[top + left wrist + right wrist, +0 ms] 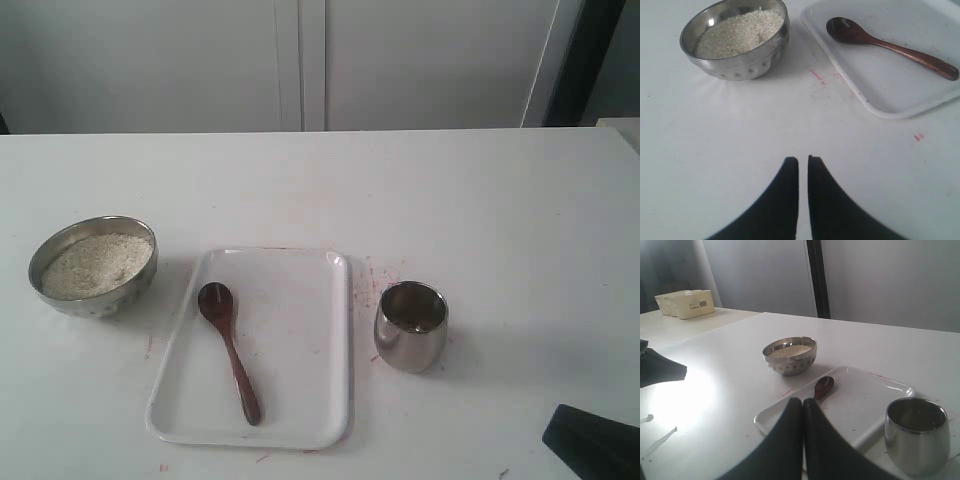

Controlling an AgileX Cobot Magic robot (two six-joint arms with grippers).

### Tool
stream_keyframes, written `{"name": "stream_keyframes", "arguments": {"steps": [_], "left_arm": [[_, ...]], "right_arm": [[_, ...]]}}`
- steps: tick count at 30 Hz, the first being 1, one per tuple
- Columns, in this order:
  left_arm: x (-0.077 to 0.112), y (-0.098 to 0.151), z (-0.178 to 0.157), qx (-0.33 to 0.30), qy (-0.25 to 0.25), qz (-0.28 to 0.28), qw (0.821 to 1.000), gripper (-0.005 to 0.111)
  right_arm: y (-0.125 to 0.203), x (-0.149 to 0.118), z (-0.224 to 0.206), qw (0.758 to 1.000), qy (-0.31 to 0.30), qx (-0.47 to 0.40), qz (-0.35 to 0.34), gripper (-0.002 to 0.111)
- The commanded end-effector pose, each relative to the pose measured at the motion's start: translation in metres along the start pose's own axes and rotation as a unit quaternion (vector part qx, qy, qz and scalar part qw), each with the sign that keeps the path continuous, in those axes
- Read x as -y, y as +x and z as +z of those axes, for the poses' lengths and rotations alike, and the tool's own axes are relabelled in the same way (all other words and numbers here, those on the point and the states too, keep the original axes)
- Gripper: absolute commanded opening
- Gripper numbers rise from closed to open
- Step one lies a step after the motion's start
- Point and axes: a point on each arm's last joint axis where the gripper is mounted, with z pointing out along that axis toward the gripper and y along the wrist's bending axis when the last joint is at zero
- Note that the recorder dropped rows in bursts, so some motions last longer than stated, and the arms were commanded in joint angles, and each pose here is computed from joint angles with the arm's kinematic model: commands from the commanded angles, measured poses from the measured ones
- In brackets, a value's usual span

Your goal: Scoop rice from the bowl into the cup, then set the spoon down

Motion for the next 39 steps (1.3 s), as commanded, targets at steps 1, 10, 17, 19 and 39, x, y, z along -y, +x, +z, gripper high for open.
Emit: {"name": "stream_keyframes", "arguments": {"steps": [1,10,17,19,39], "left_arm": [[0.001,0.002,0.000,-0.002,0.005,-0.003,1.000,0.014],[0.001,0.002,0.000,-0.002,0.005,-0.003,1.000,0.014],[0.001,0.002,0.000,-0.002,0.005,-0.003,1.000,0.014],[0.001,0.002,0.000,-0.002,0.005,-0.003,1.000,0.014],[0.001,0.002,0.000,-0.002,0.005,-0.003,1.000,0.014]], "right_arm": [[0.002,0.000,0.000,1.000,0.000,-0.003,-0.003,0.000],[0.002,0.002,0.000,1.000,0.014,-0.001,-0.003,0.000],[0.001,0.009,-0.001,0.997,0.080,0.008,-0.002,0.000],[0.000,0.012,-0.002,0.994,0.104,0.012,-0.002,0.000],[-0.003,0.035,-0.013,0.944,0.328,0.042,0.001,0.000]]}}
